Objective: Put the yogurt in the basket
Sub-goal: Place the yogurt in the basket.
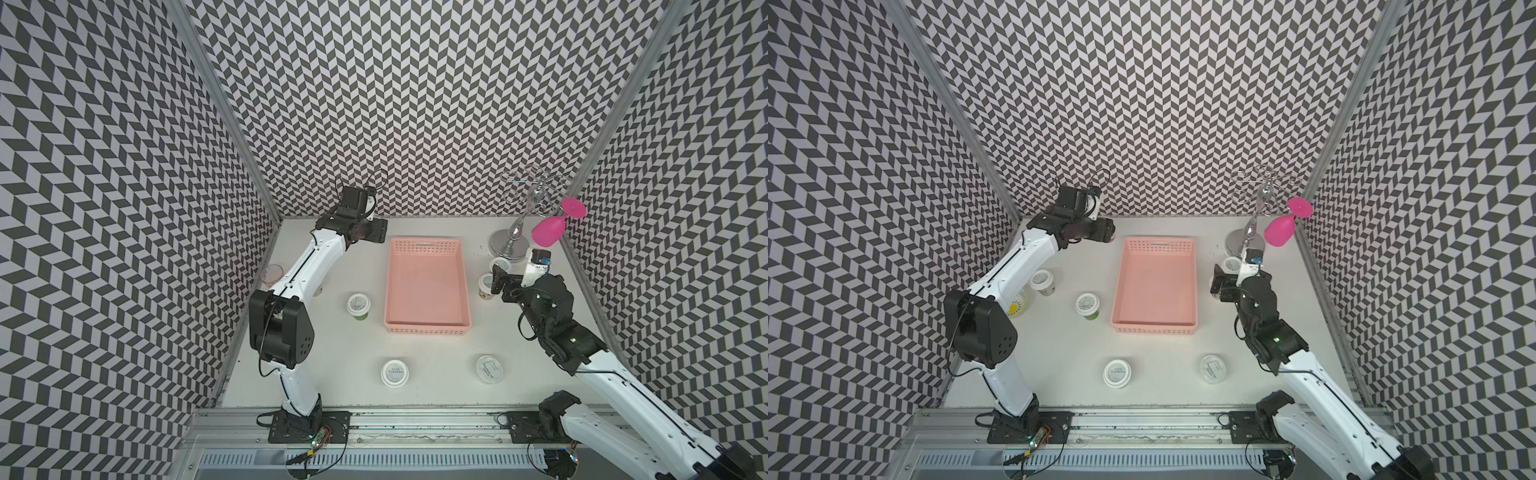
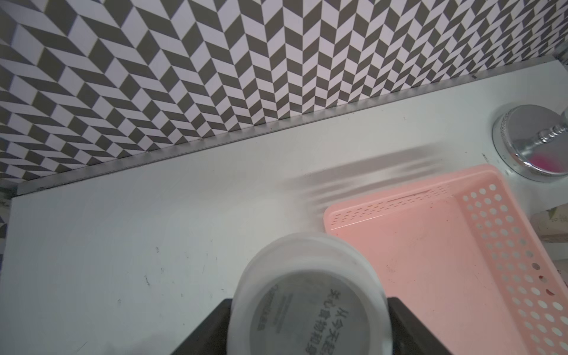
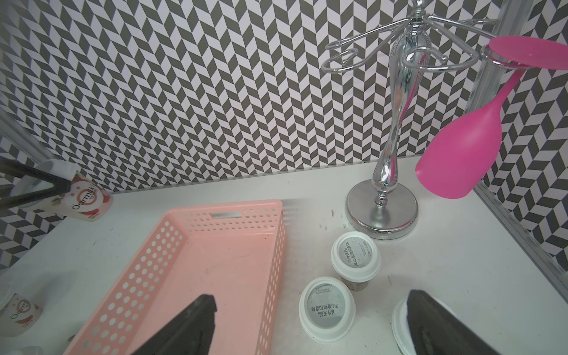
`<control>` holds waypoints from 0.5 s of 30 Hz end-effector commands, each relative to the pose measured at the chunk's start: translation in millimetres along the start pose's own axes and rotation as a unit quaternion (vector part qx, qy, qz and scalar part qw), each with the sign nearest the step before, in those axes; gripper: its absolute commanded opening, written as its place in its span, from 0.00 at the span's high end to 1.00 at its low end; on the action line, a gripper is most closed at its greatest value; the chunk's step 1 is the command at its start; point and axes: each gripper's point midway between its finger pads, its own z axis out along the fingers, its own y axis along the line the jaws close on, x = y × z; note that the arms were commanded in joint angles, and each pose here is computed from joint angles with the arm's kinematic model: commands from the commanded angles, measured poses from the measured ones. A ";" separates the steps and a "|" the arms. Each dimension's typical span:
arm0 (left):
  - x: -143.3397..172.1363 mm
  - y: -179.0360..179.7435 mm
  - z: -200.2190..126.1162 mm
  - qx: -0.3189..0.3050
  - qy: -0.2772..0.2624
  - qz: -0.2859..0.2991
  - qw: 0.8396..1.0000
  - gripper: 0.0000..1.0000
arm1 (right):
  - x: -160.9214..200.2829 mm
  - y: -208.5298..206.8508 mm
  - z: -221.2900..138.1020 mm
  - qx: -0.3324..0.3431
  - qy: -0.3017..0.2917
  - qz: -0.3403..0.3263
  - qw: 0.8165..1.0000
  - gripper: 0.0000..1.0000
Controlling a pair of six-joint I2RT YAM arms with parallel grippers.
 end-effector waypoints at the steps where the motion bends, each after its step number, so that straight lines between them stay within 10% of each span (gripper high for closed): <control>1: 0.3 -22.9 5.4 0.021 0.013 0.011 1.000 0.23 | -7.3 3.7 1.5 -0.006 -0.018 0.003 1.000 0.00; 15: 18.8 -84.8 52.2 0.061 0.052 0.050 0.996 0.23 | -6.7 3.4 1.8 -0.005 -0.017 0.001 1.000 0.01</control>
